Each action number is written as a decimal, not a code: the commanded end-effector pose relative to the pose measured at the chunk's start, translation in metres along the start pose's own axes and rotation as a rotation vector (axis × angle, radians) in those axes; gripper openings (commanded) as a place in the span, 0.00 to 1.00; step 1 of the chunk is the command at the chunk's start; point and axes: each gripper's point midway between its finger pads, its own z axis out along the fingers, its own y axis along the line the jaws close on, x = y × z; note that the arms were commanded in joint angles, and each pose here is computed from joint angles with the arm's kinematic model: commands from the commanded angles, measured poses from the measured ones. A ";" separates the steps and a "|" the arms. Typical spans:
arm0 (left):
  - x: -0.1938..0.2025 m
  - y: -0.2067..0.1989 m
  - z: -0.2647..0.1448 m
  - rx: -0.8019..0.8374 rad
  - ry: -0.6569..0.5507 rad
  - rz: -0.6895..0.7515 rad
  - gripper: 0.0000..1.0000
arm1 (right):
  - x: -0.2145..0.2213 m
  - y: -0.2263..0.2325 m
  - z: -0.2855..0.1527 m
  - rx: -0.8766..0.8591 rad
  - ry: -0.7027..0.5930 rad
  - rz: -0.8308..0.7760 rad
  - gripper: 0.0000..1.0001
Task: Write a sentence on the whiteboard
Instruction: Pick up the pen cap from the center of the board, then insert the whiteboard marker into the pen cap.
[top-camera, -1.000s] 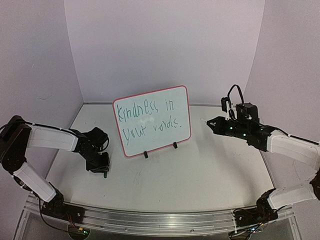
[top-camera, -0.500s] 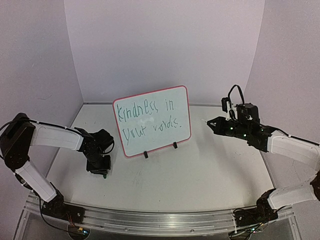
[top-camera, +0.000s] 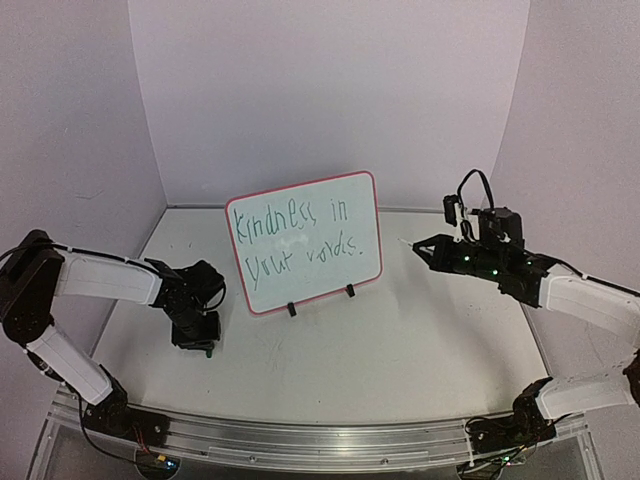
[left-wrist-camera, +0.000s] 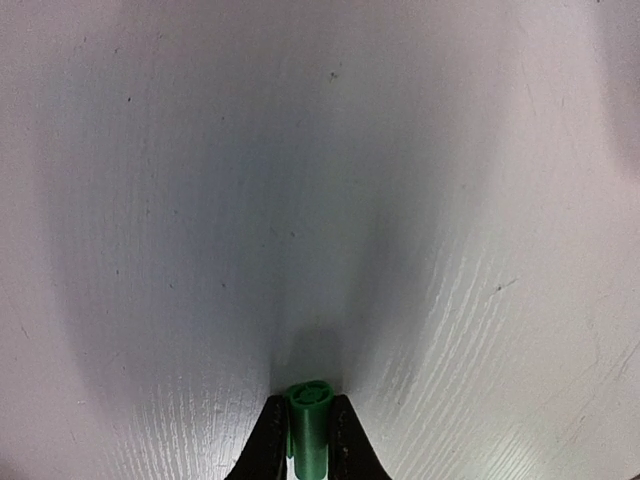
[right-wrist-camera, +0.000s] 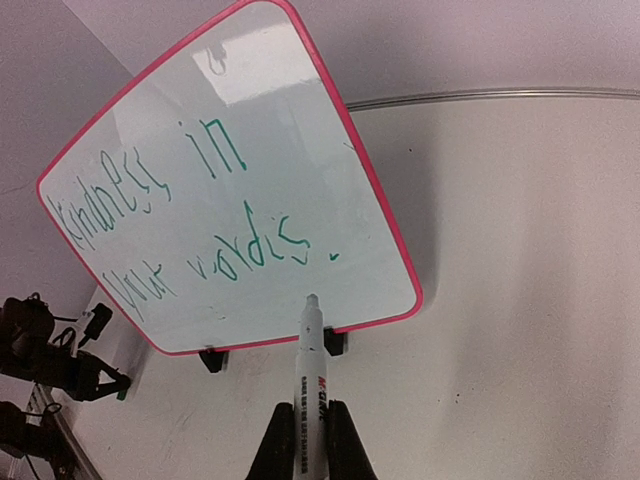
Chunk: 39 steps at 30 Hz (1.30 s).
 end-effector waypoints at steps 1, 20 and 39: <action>-0.011 -0.018 -0.021 0.138 -0.086 -0.093 0.00 | -0.017 0.037 -0.017 -0.141 -0.069 -0.038 0.00; -0.058 -0.087 -0.141 0.767 -0.306 -0.384 0.00 | 0.080 0.225 0.020 -0.356 -0.132 -0.221 0.00; -0.056 -0.091 -0.169 0.910 -0.311 -0.446 0.00 | 0.135 0.295 0.084 -0.298 -0.143 -0.312 0.00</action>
